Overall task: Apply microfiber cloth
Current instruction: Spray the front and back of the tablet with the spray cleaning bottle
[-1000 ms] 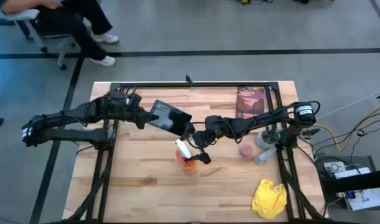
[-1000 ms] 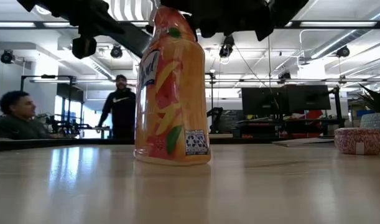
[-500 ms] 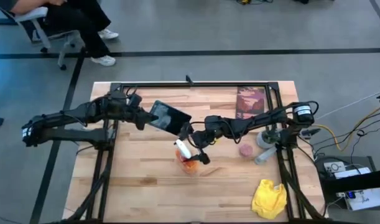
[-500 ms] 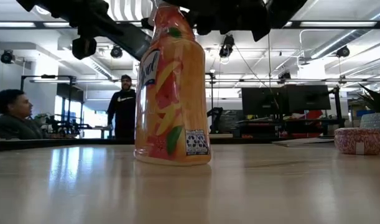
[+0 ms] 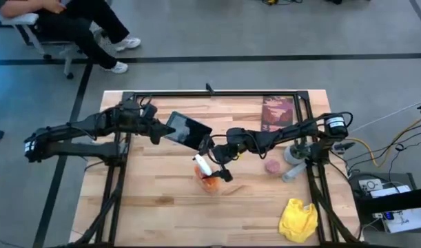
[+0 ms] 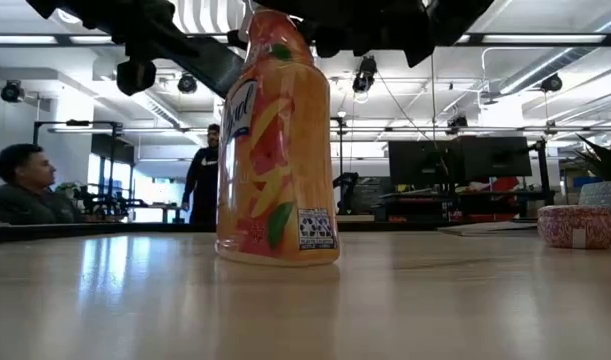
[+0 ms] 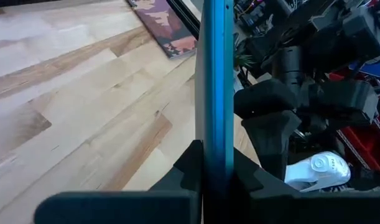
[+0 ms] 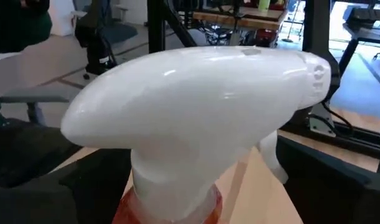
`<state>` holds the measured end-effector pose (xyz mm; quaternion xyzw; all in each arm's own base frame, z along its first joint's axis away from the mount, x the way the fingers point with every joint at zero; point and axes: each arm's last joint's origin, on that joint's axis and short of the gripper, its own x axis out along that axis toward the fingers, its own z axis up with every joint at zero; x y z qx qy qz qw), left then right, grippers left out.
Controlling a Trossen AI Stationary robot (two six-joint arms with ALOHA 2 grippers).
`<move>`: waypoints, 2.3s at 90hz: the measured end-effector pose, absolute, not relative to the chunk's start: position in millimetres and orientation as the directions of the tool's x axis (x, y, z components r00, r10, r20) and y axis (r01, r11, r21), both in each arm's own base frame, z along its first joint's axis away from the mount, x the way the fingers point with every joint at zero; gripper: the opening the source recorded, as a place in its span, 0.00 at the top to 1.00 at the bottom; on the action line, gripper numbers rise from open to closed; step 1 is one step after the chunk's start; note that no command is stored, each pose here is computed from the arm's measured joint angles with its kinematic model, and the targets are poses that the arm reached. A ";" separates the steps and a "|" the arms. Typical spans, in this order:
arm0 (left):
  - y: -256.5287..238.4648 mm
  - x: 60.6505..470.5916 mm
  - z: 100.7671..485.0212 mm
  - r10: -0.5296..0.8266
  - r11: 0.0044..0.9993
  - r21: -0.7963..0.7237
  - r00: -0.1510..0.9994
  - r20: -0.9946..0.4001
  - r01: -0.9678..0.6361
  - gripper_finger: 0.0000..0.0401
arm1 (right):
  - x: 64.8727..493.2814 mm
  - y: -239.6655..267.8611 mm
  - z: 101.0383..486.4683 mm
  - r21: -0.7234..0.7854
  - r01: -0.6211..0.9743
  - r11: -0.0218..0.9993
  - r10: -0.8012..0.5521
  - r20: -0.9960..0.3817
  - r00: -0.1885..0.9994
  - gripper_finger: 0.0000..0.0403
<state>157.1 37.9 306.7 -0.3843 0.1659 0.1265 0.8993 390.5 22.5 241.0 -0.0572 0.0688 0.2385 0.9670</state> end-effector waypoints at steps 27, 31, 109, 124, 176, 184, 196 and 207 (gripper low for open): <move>35.4 149.7 324.4 0.077 0.627 -0.679 0.898 -0.434 -0.382 0.97 | 390.5 22.5 241.0 -0.072 -0.469 0.881 0.453 -0.161 0.877 0.12; 35.1 148.7 327.1 0.074 0.617 -0.681 0.890 -0.449 -0.395 0.97 | 390.5 22.5 240.9 -0.071 -0.468 0.881 0.453 -0.162 0.877 0.12; 37.0 157.3 334.7 0.065 0.664 -0.616 0.854 -0.517 -0.423 0.97 | 390.3 22.6 240.6 -0.063 -0.469 0.881 0.454 -0.166 0.875 0.23; 36.5 157.6 333.2 0.049 0.654 -0.624 0.847 -0.529 -0.427 0.97 | 390.1 22.5 241.3 -0.049 -0.466 0.883 0.454 -0.163 0.876 0.27; 38.1 154.9 344.1 0.138 0.780 -0.476 0.854 -0.502 -0.406 0.97 | 390.1 22.5 241.3 -0.033 -0.464 0.885 0.453 -0.164 0.876 0.29; 39.0 155.0 343.9 0.181 0.810 -0.411 0.845 -0.504 -0.418 0.97 | 390.1 22.4 241.2 -0.031 -0.463 0.886 0.452 -0.164 0.877 0.29; 38.8 155.1 344.0 0.226 0.846 -0.323 0.834 -0.503 -0.424 0.97 | 390.1 22.5 241.2 -0.031 -0.463 0.886 0.453 -0.165 0.876 0.29; 37.6 155.8 344.7 0.218 0.853 -0.321 0.840 -0.496 -0.411 0.97 | 390.1 22.5 241.2 -0.030 -0.463 0.886 0.453 -0.165 0.876 0.30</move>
